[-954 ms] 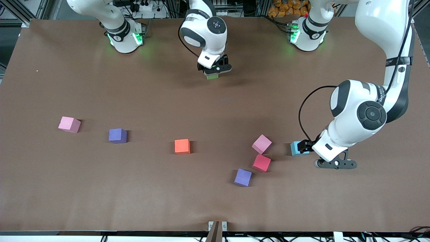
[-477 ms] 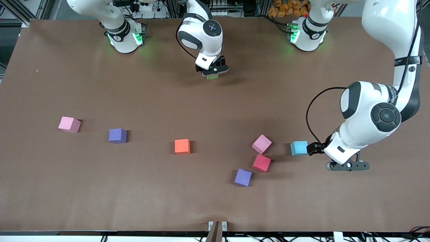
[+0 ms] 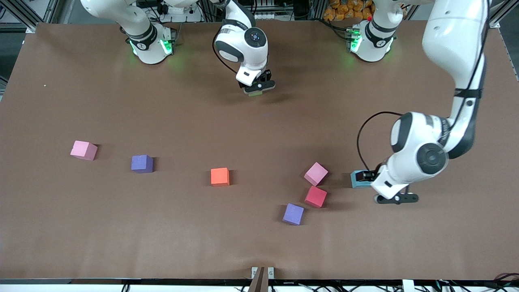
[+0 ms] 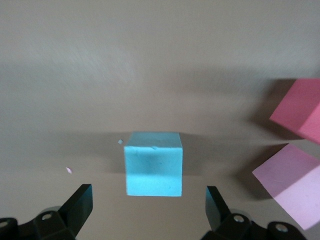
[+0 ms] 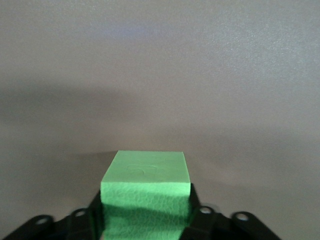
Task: Arrange blocks into number 1
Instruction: 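Lift the green cube with the right gripper while the left gripper grasps the cyan cube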
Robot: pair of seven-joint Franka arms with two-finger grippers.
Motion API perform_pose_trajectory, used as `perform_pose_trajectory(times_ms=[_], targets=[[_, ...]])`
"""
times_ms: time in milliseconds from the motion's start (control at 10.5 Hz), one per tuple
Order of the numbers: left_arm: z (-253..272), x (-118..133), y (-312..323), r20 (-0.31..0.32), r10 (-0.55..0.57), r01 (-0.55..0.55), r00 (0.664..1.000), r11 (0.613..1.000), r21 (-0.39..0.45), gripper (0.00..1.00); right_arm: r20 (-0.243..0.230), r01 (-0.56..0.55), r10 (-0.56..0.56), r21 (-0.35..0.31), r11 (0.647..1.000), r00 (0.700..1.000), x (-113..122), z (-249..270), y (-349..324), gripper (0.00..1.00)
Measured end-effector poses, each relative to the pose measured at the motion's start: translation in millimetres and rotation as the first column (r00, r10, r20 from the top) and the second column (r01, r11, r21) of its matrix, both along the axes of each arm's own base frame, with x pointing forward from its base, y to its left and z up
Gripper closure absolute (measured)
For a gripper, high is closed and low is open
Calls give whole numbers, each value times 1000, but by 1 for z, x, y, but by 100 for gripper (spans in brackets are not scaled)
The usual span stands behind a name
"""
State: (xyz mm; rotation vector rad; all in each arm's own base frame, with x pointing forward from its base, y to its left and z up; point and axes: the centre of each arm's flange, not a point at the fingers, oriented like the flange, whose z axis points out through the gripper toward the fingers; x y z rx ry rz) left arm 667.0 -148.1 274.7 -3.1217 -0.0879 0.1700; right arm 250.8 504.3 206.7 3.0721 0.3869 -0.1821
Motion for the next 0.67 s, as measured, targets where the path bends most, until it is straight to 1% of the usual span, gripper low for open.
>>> perform_pose_trajectory(times_ms=[191,382,573,668], targets=[[-22,-11,-2,-43,5,-5,999,1000,11,0,0,86,-86,-26,996,996,3,1,-3,43],[-34,-18,0,-69,4,-3,998,1000,18,0,2,181,-181,-33,983,983,10,4,-6,43],[-39,-20,-1,-77,0,2,997,1000,22,0,3,217,-217,-29,976,976,15,8,-7,43],[-41,-20,-1,-78,-8,10,997,999,30,0,4,222,-222,-26,975,975,17,9,-7,45]])
